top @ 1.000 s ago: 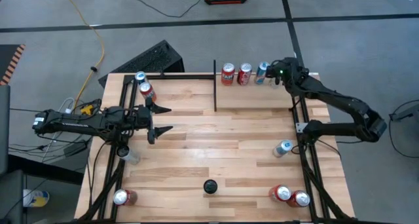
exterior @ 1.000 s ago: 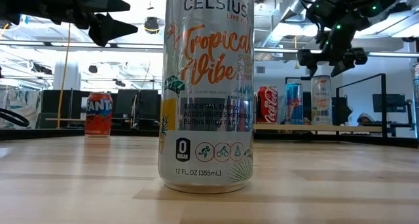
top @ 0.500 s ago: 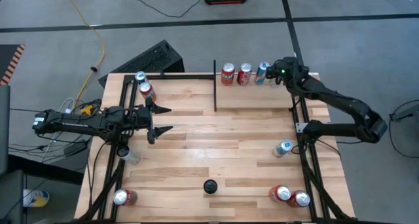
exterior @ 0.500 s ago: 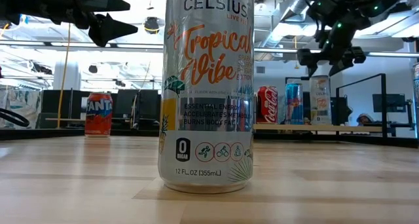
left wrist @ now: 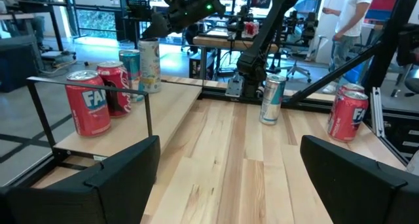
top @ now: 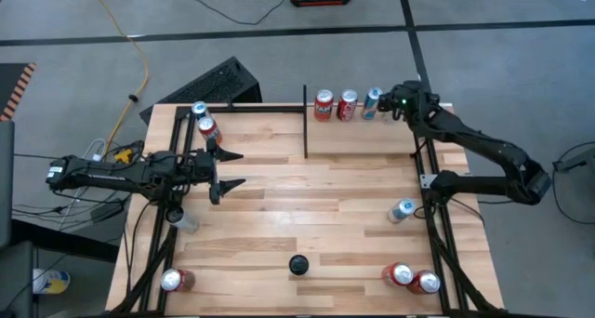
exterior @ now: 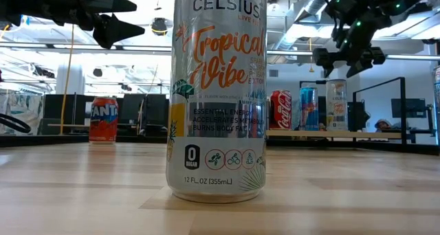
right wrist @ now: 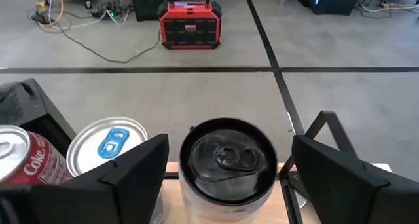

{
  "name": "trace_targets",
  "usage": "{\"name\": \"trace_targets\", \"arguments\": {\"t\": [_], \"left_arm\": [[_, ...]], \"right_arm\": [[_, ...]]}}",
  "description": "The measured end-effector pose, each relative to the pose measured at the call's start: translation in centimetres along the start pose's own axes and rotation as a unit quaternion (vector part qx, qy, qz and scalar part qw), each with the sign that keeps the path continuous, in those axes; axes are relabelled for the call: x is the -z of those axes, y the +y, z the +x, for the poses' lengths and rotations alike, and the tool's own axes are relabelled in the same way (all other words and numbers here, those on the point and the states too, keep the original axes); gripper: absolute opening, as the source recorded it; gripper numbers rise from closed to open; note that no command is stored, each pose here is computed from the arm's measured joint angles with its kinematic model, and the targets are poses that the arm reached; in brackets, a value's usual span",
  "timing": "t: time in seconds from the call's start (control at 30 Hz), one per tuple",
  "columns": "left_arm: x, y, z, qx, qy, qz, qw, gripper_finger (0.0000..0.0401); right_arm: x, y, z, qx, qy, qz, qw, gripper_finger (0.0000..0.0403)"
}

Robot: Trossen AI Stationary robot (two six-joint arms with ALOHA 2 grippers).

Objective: Place canned beverage on shelf
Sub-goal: Put the top white-yellow soda can on the shelf

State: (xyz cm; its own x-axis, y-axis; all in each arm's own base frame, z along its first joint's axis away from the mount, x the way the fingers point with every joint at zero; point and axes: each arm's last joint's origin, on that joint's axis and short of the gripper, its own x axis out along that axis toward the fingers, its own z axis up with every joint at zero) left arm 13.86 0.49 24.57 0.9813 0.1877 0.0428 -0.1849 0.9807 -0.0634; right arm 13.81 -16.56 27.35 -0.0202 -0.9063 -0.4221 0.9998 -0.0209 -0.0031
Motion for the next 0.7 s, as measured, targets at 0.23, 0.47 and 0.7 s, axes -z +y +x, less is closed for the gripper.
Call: {"name": "trace_targets", "arguments": {"t": [0.23, 0.47, 0.7], "left_arm": [[0.0, 0.0, 0.0, 0.000, 0.000, -0.005, 1.000, 0.0355], [0.0, 0.0, 0.0, 0.000, 0.000, -0.007, 1.000, 0.0355], [0.0, 0.0, 0.0, -0.001, -0.001, -0.007, 1.000, 0.0355]], "right_arm": [[0.4, 0.3, 0.8, 0.010, 0.015, 0.003, 1.000, 0.0349], [1.0, 0.2, 1.6, 0.027, 0.038, -0.009, 0.999, 0.0343], [1.0, 0.2, 1.6, 0.026, 0.040, -0.015, 0.999, 0.0315]]}}
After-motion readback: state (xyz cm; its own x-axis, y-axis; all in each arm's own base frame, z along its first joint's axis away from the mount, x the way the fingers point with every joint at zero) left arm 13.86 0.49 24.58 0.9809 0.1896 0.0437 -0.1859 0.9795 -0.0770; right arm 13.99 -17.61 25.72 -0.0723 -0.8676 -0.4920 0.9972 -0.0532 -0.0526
